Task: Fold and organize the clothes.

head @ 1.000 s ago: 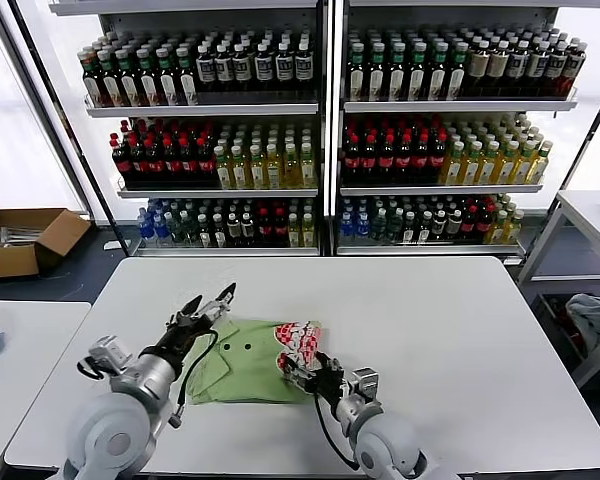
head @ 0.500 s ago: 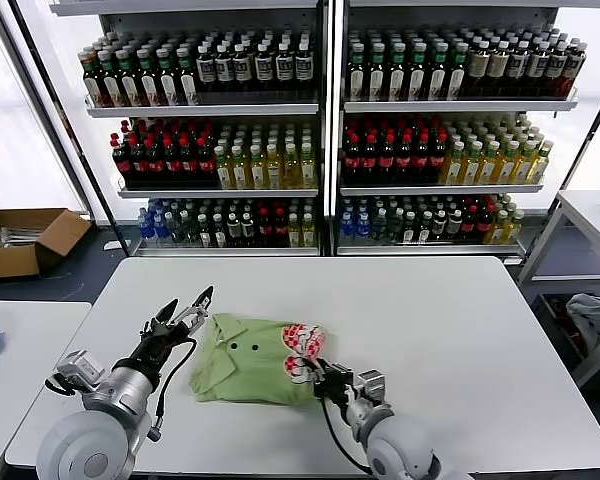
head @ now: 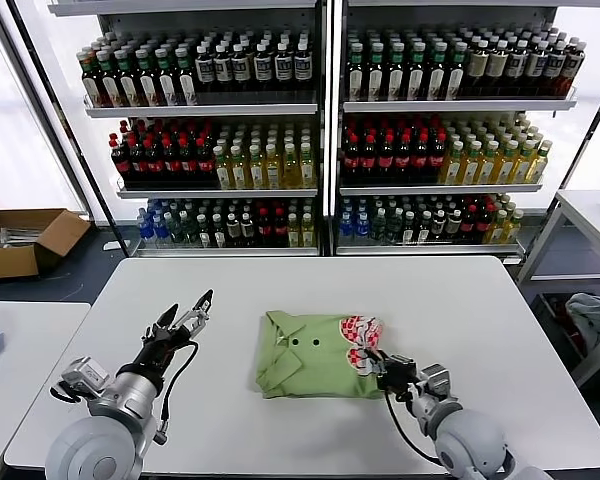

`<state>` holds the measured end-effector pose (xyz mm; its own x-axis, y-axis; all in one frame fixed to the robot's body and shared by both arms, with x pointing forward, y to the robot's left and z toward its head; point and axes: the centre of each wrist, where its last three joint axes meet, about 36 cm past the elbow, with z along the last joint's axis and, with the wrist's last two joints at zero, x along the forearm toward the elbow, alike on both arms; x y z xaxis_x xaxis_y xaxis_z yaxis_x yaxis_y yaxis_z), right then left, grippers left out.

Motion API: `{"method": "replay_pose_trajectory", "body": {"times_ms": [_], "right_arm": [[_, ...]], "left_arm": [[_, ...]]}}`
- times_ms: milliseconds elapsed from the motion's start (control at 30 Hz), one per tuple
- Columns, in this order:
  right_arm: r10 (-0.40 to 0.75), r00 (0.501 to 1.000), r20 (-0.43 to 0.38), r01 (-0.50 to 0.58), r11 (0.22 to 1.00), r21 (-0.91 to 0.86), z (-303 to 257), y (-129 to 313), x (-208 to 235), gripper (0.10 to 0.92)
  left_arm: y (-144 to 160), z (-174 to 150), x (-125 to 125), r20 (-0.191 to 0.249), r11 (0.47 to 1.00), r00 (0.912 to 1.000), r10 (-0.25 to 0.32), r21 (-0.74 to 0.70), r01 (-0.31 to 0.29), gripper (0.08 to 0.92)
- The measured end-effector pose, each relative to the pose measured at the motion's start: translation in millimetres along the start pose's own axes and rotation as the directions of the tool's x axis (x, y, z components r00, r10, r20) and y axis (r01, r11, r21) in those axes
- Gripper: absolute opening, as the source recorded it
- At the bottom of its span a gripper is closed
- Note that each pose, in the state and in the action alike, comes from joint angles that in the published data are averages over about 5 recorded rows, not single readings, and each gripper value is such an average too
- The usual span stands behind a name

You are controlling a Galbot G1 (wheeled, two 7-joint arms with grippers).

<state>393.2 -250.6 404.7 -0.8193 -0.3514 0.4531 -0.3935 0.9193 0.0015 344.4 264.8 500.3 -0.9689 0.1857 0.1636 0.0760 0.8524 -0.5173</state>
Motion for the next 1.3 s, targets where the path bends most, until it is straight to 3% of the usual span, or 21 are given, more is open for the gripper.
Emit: {"method": "replay_pose_trajectory", "body": {"times_ms": [367, 733, 1300], "right_arm": [[0.052, 0.994, 0.093, -0.056, 0.998, 0.042, -14, -24, 17, 0.508], [0.011, 0.992, 0.126, -0.008, 1.000, -0.023, -7, 11, -16, 0.812], [0.144, 0.989, 0.029, -0.142, 0.988, -0.065, -12, 36, -17, 0.823]], "left_arm": [[3, 3, 1, 0.010, 1.000, 0.9999, -0.004, 0.010, 0.003, 0.823], [6, 6, 5, 0.015, 1.000, 0.9999, -0.003, 0.005, 0.003, 0.823], [5, 18, 9, 0.000, 0.999, 1.0000, 0.009, 0.031, -0.009, 0.823]]}}
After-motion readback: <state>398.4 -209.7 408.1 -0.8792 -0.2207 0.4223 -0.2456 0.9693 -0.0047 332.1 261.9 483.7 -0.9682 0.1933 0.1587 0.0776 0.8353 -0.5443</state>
